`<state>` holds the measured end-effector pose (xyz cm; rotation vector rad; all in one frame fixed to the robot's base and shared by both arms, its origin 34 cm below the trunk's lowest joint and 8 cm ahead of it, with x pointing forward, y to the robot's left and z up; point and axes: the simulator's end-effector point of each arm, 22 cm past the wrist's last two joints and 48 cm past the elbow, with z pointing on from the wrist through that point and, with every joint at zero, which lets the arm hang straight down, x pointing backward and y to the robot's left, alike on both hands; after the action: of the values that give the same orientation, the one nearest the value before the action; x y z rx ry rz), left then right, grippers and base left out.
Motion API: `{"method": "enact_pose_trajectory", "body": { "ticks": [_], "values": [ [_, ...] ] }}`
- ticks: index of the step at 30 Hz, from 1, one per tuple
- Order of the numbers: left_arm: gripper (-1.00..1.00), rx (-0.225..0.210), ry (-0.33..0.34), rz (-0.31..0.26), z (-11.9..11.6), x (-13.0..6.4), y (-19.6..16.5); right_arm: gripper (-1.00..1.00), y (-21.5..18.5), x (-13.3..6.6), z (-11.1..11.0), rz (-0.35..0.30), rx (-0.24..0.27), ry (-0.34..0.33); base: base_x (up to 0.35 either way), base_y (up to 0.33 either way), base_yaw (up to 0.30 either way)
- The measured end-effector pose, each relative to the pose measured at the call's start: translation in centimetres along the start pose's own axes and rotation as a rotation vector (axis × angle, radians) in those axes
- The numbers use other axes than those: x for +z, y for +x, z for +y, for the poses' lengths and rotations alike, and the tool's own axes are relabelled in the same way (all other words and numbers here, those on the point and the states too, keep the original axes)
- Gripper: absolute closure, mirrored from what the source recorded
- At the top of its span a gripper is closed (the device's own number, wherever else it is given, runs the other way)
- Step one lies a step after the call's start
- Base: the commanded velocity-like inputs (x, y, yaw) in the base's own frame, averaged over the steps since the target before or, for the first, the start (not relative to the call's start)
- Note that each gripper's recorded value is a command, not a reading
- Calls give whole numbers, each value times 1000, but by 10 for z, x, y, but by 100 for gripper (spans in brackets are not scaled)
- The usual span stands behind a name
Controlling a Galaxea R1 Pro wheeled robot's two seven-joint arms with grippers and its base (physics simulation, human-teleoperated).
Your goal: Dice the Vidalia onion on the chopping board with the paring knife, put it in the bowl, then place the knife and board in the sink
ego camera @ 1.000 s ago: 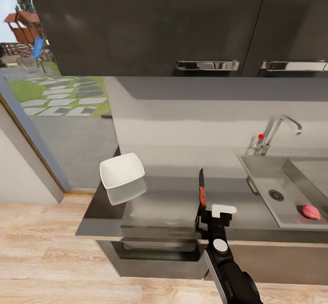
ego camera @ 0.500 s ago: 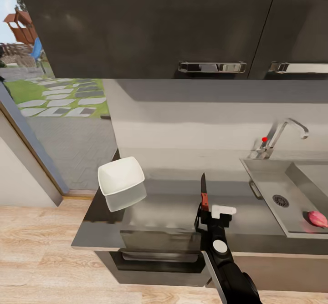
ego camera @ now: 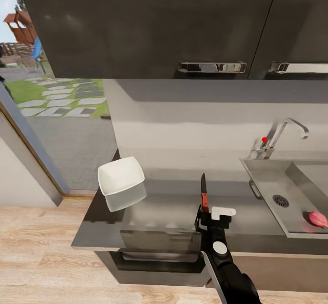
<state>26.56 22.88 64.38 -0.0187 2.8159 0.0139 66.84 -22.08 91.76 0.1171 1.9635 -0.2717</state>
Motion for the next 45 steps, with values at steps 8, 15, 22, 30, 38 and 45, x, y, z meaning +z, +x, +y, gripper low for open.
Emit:
{"method": "enact_pose_trajectory", "body": {
  "ticks": [8,15,22,30,38,45],
  "values": [
    [-100,0,0,2,0,0,1,-100,2,2,-5,-8,-8,5,0,-44,0],
    [-100,0,0,3,0,0,1,-100,2,2,-5,-9,-9,5,0,-42,0],
    [-100,0,0,3,0,0,1,-100,2,2,-6,-9,-8,6,24,-2,0],
    [-100,0,0,2,0,0,1,-100,2,2,-6,-9,-8,6,98,-45,0],
    [-100,1,1,3,0,0,2,-100,2,2,-6,-9,-8,6,102,-181,0],
    [-100,2,3,1,-1,0,1,-100,0,2,-5,-14,-13,5,13,-294,0]
  ]
}}
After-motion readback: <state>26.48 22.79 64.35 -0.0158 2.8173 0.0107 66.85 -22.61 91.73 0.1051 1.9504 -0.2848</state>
